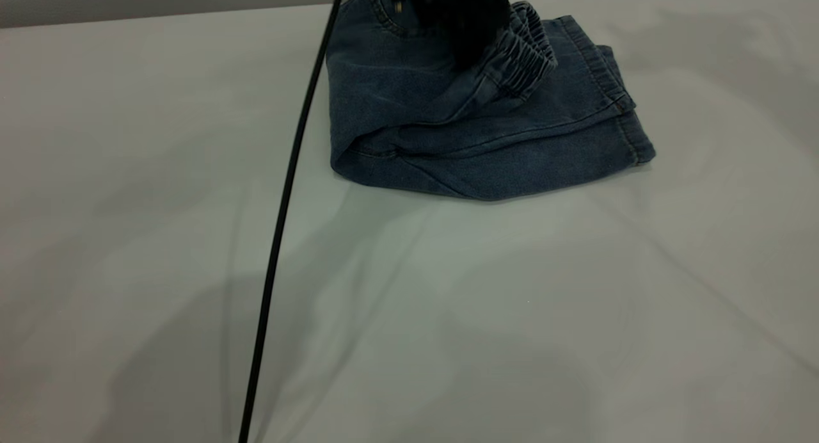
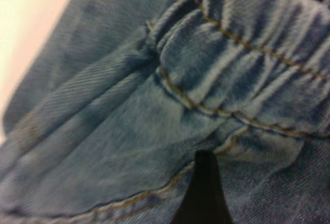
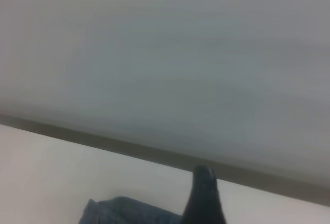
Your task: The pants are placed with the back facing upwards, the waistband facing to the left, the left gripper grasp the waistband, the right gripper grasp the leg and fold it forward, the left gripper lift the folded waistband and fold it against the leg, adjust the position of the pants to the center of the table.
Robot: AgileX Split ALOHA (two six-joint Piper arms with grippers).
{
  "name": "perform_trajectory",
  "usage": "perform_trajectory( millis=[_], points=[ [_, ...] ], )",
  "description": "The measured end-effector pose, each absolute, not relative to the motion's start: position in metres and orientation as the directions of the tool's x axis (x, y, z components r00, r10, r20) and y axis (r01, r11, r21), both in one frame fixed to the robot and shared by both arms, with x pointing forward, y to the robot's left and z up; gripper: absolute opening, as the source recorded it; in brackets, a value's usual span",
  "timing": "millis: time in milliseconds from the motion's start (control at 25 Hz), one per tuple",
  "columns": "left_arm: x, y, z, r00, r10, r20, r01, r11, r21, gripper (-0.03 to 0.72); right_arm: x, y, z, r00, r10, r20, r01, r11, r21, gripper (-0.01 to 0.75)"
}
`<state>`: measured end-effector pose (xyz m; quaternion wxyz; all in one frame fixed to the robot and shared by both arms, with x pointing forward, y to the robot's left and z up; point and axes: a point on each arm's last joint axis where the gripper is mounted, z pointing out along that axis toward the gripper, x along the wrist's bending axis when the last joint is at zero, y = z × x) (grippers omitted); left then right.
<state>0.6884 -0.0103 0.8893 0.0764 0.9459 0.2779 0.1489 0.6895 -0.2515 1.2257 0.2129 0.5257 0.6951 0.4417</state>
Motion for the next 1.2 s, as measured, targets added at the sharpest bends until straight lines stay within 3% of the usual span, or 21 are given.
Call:
perform_trajectory(
  millis=[280, 640, 920, 1200],
  points=[
    [0.686, -0.01, 0.854, 0.767, 0.614, 0.186, 0.584, -0.789, 0.191, 0.538, 0.69, -0.252, 1.226, -0.358, 0.919, 0.166, 0.542, 0.06, 0.839, 0.48],
    [0.682, -0.01, 0.853, 0.634, 0.763, 0.122, 0.741, -0.646, 0.184, 0.502, 0.69, -0.252, 1.226, -0.358, 0.919, 0.166, 0.542, 0.06, 0.839, 0.48],
    [0.675, -0.011, 0.852, 0.62, 0.783, 0.059, 0.771, -0.621, 0.142, 0.487, 0.69, -0.252, 1.226, -0.359, 0.919, 0.165, 0.541, 0.061, 0.839, 0.48],
    [0.678, -0.01, 0.865, 0.65, 0.753, 0.099, 0.74, -0.657, 0.146, 0.487, 0.69, -0.252, 1.226, -0.359, 0.919, 0.165, 0.541, 0.061, 0.839, 0.48]
  ],
)
